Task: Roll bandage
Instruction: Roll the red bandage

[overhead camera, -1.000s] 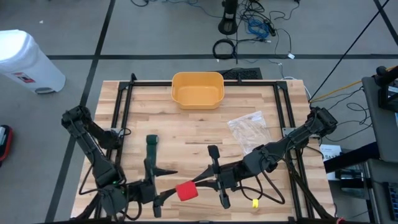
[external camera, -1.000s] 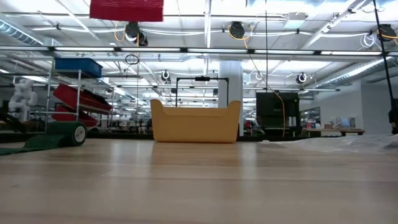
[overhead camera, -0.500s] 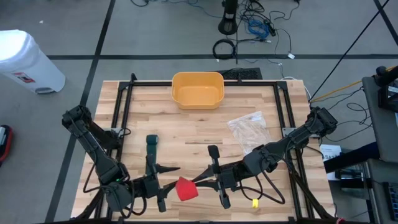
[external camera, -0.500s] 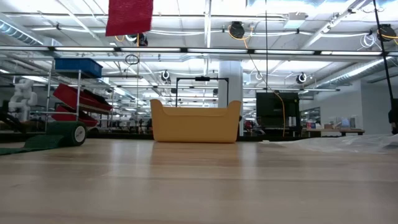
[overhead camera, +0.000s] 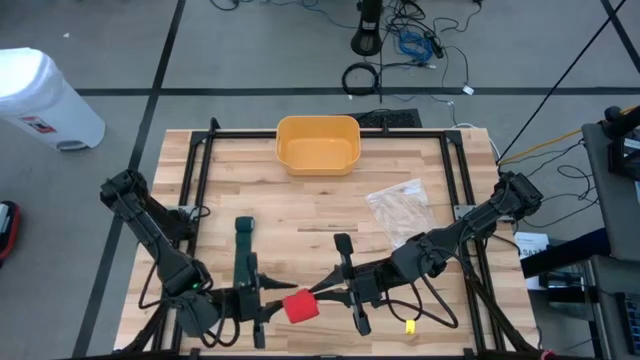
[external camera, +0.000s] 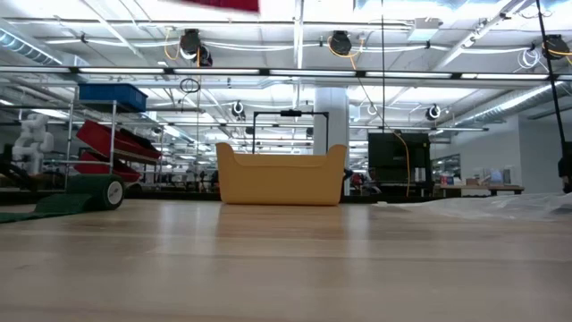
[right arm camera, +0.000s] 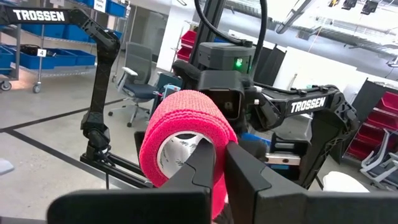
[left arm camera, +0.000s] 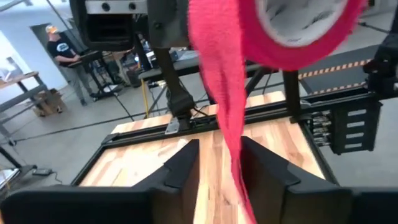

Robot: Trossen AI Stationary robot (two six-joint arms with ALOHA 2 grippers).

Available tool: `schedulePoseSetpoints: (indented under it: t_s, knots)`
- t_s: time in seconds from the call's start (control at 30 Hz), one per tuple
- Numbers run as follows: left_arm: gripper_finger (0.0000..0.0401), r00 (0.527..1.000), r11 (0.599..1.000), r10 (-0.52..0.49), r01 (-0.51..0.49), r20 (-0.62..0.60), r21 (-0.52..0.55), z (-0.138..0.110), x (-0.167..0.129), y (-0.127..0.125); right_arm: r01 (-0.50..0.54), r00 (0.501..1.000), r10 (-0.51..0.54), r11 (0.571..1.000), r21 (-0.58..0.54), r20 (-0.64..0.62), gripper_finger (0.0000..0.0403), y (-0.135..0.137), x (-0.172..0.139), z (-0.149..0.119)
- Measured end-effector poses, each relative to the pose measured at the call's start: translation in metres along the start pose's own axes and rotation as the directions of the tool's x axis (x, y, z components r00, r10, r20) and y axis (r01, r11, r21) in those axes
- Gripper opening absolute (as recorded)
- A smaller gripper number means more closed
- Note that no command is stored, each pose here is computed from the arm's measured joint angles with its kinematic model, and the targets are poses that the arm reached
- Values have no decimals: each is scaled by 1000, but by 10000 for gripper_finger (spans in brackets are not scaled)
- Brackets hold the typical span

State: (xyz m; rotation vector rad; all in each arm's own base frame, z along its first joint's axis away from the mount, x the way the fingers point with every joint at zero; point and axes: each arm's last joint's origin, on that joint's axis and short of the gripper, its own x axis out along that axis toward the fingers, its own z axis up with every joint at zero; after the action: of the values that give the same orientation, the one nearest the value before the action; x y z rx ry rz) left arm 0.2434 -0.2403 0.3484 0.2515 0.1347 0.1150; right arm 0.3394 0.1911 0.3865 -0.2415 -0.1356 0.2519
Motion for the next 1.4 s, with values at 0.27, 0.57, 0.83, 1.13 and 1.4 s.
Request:
schedulePoseSetpoints:
  t_s: [0.27,0.57,0.83,1.13,1.4]
  knots:
    - [142,1000,1000,13,-13,-1,-4,0,1,1,-4,1000,4,1000,5,-13,16,0,0,-1]
    - [10,984,982,176,-175,-7,71,1,2,7,-6,1000,6,1000,21,-22,16,1,0,-2]
    - [4,972,965,230,-234,41,122,12,7,15,-16,999,17,999,36,-45,16,1,0,-4]
    - [4,952,935,302,-307,55,176,18,15,25,-22,998,25,998,53,-58,16,2,0,-6]
    - [4,934,914,352,-358,64,191,22,21,35,-29,997,34,998,63,-73,16,4,-1,-7]
